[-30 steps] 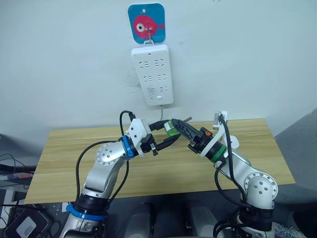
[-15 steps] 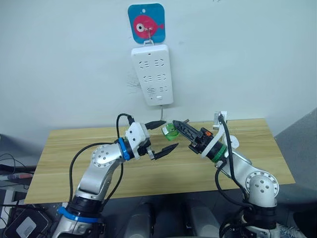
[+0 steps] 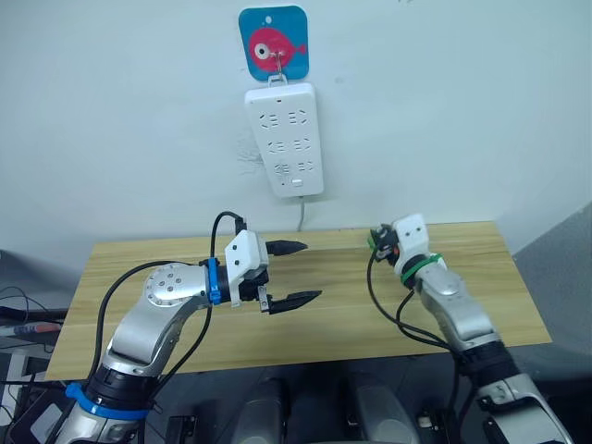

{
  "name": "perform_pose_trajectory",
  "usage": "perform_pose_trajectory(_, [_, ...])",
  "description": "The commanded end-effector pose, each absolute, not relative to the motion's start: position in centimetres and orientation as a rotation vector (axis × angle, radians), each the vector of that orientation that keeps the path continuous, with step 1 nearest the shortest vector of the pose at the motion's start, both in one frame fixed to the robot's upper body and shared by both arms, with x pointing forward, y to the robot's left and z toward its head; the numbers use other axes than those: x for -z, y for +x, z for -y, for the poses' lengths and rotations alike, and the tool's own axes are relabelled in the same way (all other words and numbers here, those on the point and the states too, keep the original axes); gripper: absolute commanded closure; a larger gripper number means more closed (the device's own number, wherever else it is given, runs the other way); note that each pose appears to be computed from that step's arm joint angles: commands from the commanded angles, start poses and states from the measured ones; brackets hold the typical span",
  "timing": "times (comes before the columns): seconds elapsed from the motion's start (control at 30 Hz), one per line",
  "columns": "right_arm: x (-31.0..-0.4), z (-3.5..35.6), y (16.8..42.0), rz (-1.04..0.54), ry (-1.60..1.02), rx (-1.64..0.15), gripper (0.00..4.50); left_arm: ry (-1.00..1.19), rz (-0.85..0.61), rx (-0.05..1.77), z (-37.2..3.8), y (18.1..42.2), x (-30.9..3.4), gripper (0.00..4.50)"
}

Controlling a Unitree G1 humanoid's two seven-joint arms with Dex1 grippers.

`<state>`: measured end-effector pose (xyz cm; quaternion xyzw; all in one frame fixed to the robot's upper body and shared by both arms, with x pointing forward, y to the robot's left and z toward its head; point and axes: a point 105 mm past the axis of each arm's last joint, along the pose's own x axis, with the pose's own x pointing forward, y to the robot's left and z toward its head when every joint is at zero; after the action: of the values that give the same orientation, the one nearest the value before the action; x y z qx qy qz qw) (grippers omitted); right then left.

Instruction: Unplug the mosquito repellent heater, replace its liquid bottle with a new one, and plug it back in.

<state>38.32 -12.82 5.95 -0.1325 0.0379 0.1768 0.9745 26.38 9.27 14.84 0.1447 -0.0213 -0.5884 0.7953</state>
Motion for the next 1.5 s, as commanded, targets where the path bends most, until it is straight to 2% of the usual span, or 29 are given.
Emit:
perform_pose_trajectory(0.03, [-6.8, 12.7, 39.7, 0.004, -0.286, -0.334, 3.64, 0.367, 0.096, 1.269, -9.0, 25.6, -15.5, 0.00])
perform_pose_trajectory(0.2, [-5.1, 13.0, 40.2, -0.039, -0.265, -0.320, 3.64, 0.379, 0.082, 1.220, -9.7, 25.6, -15.2, 0.00])
perform_pose_trajectory(0.33, [-4.5, 14.0, 40.3, -0.051, -0.241, -0.279, 2.30, 0.381, 0.077, 1.180, -10.2, 25.7, -15.0, 0.00])
perform_pose_trajectory(0.5, [-5.3, 14.3, 40.3, -0.011, -0.222, -0.260, 0.53, 0.379, 0.076, 1.145, -10.7, 25.9, -14.7, 0.00])
perform_pose_trajectory(0.53, [-6.6, 14.2, 40.1, 0.036, -0.198, -0.263, 0.16, 0.377, 0.070, 1.110, -11.2, 26.0, -14.4, 0.00])
perform_pose_trajectory(0.57, [-7.8, 13.9, 39.9, 0.078, -0.171, -0.283, 0.04, 0.363, 0.058, 1.068, -11.9, 26.2, -14.1, 0.00])
perform_pose_trajectory(0.73, [-11.7, 11.3, 35.9, 0.183, -0.189, -0.528, 0.04, 0.307, 0.006, 0.778, -16.3, 26.8, -12.1, 0.00])
perform_pose_trajectory(0.83, [-12.3, 10.3, 33.7, 0.164, -0.267, -0.664, 0.04, 0.277, -0.026, 0.623, -18.7, 26.6, -10.9, 0.00])
perform_pose_trajectory(0.97, [-12.8, 9.6, 31.9, 0.106, -0.323, -0.784, 0.04, 0.248, -0.106, 0.409, -22.0, 26.7, -8.6, 0.00])
perform_pose_trajectory(1.1, [-12.9, 7.3, 29.0, 0.033, -0.298, -0.993, 0.04, 0.282, -0.139, 0.371, -23.4, 28.0, -7.1, 0.00])
perform_pose_trajectory(1.2, [-12.8, 6.3, 27.5, 0.007, -0.335, -1.088, 0.04, 0.310, -0.139, 0.358, -24.3, 30.0, -6.6, 0.00])
perform_pose_trajectory(1.5, [-13.4, 5.9, 27.3, -0.003, -0.363, -1.074, 0.04, 0.292, -0.182, 0.387, -24.0, 33.3, -3.8, 0.00])
